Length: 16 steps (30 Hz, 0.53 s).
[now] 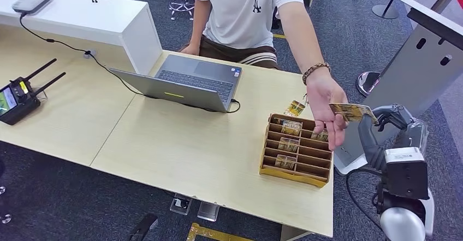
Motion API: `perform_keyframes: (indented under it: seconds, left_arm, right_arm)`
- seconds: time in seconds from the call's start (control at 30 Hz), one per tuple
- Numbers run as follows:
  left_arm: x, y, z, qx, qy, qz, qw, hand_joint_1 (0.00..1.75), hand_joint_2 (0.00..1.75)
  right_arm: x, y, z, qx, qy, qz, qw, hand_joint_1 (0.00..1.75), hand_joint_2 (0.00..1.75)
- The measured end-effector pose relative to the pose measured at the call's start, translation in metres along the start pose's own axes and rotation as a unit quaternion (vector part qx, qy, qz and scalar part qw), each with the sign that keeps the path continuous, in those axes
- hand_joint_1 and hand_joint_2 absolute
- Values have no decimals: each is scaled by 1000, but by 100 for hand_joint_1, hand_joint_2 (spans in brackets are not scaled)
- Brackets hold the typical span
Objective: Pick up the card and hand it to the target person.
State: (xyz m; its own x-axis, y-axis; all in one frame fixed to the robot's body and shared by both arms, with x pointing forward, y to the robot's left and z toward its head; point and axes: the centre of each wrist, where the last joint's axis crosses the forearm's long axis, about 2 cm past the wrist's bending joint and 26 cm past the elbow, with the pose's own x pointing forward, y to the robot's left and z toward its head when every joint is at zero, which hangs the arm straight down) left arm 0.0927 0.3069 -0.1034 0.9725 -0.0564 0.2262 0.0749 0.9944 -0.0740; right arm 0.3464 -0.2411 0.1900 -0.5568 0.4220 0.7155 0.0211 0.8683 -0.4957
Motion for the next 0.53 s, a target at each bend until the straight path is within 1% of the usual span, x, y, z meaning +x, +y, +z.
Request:
perform_keyframes:
  seconds: [0.1, 0.13, 0.17, 0.2, 0.23, 0.27, 0.3, 0.33, 0.47, 0.53]
  left_arm:
    - [-2, 3, 0, -3, 5, 4, 1000, 0, 175]
    - [-3, 4, 1, -4, 6, 4, 1000, 0, 175]
    - [-3, 5, 1, -4, 7, 4, 1000, 0, 175]
    - [-4, 5, 1, -4, 7, 5, 1000, 0, 175]
    - [-4, 5, 1, -6, 5, 8, 1000, 0, 175]
    - [-4, 6, 1, -7, 3, 11, 1000, 0, 175]
    - [-4, 6, 1, -8, 1, 15, 1000, 0, 175]
    - [-3, 6, 1, -8, 0, 21, 1000, 0, 175]
    - [-3, 5, 1, 2, 4, 24, 1000, 0, 0]
    - [-3, 4, 1, 7, 1, 19, 1000, 0, 0]
  right_arm:
    - [0, 1, 1, 2, 2, -2, 1000, 161, 175]
    - [0, 1, 2, 3, 3, -3, 1000, 154, 175]
    - [0, 1, 2, 3, 5, -4, 1000, 142, 175]
    - [0, 1, 3, 4, 6, -6, 1000, 111, 175]
    - [0, 0, 3, 5, 7, -7, 1000, 71, 175]
    - [0, 0, 4, 5, 8, -8, 1000, 37, 175]
    - [0, 0, 4, 5, 9, -10, 1000, 9, 175]
    - [0, 0, 5, 5, 10, -11, 1000, 0, 175]
    - [0, 0, 5, 4, 16, -31, 999, 0, 175]
    - [0, 0, 6, 3, 20, -51, 999, 0, 175]
